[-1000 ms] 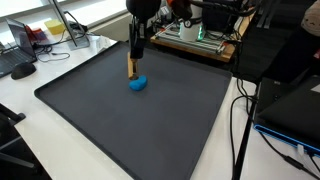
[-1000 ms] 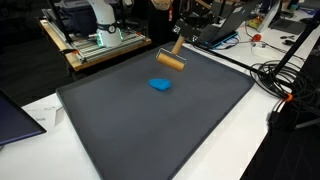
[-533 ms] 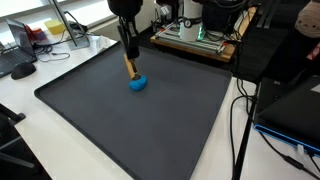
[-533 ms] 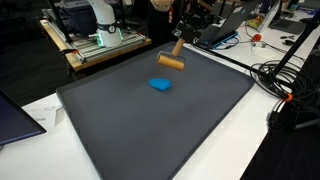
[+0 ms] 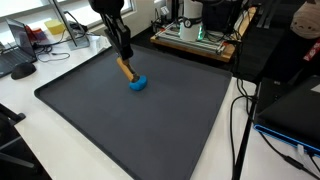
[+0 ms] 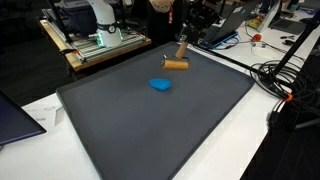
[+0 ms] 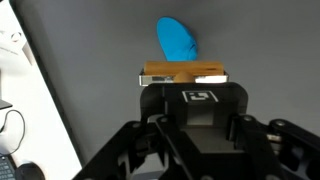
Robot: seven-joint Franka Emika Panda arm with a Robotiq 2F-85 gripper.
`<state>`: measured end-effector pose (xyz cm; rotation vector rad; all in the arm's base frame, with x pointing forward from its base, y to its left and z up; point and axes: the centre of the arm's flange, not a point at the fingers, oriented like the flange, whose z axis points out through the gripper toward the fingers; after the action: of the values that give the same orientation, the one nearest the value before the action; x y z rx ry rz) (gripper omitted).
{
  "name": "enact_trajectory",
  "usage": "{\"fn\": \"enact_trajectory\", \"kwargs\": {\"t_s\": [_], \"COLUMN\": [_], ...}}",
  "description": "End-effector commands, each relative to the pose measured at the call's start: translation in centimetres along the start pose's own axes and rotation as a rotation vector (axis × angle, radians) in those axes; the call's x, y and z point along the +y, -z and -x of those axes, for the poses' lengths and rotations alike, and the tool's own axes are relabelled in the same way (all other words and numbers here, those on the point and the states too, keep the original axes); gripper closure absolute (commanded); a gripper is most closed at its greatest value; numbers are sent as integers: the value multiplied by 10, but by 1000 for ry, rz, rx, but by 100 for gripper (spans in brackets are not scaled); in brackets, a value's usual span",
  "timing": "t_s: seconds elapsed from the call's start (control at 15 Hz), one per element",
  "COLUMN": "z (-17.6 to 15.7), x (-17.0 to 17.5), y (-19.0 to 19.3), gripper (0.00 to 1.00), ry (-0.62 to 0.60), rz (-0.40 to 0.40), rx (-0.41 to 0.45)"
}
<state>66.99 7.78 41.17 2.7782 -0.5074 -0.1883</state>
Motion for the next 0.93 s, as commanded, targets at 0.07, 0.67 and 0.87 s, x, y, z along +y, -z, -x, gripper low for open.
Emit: {"fn": "enact_trajectory", "kwargs": {"t_s": [0.07, 0.67, 0.87], "z": [-24, -56, -69], "x": [15, 54, 66], "y": [7, -23, -36], "gripper": [78, 78, 78], "ry": [130, 257, 279], "rz": [-97, -264, -289], "rx": [-45, -11, -28]}}
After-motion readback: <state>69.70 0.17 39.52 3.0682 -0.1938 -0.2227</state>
